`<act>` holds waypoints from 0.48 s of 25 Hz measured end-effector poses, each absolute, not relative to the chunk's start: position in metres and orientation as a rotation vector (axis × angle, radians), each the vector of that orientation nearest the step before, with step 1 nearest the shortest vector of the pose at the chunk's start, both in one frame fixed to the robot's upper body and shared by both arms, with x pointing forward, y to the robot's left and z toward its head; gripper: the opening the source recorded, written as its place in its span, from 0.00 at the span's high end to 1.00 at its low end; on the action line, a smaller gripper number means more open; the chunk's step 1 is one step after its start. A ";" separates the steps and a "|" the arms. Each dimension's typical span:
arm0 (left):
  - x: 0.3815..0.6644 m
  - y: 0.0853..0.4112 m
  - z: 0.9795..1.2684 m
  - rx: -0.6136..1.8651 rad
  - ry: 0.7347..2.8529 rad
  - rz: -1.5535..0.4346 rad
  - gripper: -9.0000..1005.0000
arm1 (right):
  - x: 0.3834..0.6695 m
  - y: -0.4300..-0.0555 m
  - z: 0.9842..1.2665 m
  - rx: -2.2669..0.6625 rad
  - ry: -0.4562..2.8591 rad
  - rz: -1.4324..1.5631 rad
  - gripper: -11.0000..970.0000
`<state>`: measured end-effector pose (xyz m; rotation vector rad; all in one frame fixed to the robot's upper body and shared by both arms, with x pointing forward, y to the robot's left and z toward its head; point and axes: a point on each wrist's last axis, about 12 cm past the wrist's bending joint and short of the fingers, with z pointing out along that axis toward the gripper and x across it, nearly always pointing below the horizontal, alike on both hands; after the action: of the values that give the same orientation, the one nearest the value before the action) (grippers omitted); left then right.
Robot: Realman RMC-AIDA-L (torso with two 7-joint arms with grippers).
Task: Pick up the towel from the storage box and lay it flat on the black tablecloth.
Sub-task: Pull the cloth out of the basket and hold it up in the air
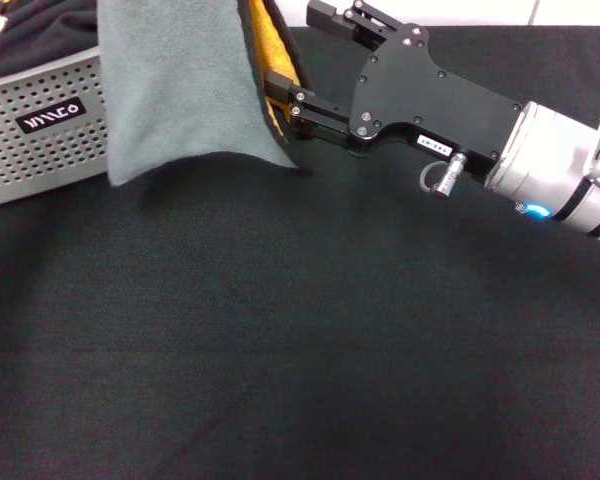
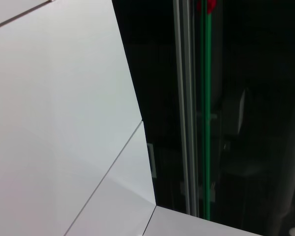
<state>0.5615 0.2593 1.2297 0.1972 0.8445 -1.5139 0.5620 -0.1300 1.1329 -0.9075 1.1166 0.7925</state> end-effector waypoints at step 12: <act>0.562 0.260 1.232 0.197 0.833 -1.514 0.98 | 0.561 -0.130 1.124 -0.944 1.140 0.749 0.49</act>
<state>0.5619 0.2599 1.2317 0.1970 0.8327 -1.5137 0.5615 -0.1299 1.1241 -0.9441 1.1398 0.7494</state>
